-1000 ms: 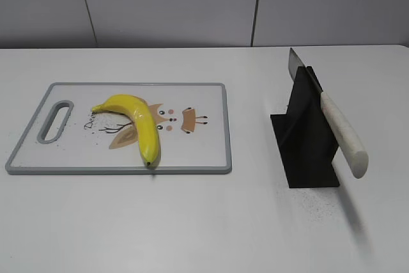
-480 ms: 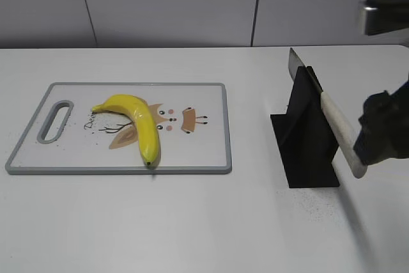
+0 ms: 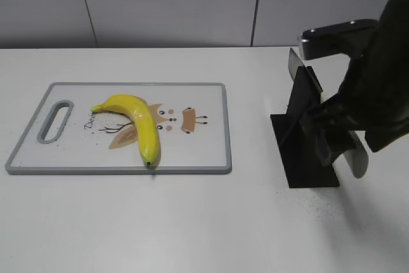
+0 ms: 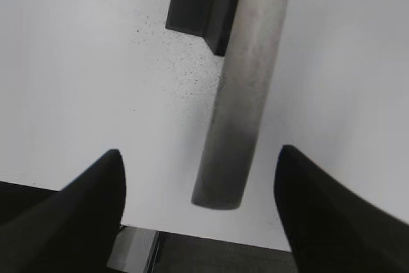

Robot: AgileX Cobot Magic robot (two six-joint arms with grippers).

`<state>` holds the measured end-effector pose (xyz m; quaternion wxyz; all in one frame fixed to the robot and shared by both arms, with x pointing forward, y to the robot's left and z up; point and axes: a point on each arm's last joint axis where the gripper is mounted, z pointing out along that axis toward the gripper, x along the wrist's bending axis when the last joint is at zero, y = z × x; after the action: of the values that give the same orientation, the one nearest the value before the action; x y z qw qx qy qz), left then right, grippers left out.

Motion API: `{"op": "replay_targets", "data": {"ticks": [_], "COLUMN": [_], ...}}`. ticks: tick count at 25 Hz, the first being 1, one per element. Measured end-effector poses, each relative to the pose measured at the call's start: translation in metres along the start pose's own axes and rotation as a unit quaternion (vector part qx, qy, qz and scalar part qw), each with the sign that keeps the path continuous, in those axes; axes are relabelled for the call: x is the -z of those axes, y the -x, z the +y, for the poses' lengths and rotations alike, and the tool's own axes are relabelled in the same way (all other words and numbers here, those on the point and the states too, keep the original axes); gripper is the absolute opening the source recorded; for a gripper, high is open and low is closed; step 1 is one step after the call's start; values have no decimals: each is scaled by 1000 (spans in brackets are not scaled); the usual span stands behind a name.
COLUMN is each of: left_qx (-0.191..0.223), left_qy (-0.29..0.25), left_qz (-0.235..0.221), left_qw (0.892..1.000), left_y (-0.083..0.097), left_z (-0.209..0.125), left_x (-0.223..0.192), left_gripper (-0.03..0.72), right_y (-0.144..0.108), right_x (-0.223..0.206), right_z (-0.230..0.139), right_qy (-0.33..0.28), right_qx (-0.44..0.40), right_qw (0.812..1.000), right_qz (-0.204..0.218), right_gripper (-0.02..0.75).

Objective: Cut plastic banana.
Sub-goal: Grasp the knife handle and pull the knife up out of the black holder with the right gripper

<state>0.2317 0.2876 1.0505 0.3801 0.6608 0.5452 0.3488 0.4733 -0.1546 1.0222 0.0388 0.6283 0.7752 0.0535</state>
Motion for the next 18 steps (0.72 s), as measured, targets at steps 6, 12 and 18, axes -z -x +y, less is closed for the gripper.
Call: {"op": "replay_targets", "data": {"ticks": [6, 12, 18], "left_qx": [0, 0, 0], "left_qy": [0, 0, 0], "left_qz": [0, 0, 0], "left_qw": [1000, 1000, 1000], "left_y": [0, 0, 0], "left_z": [0, 0, 0], "left_x": [0, 0, 0], "left_gripper": [582, 582, 582], "right_y": [5, 2, 2], "right_x": [-29, -41, -43], "right_z": [11, 14, 14], "right_qy": [-35, -51, -53], "right_qx": [-15, -18, -21], "right_qw": [999, 998, 998], "right_qz": [-14, -10, -11], "right_gripper": [547, 492, 380]}}
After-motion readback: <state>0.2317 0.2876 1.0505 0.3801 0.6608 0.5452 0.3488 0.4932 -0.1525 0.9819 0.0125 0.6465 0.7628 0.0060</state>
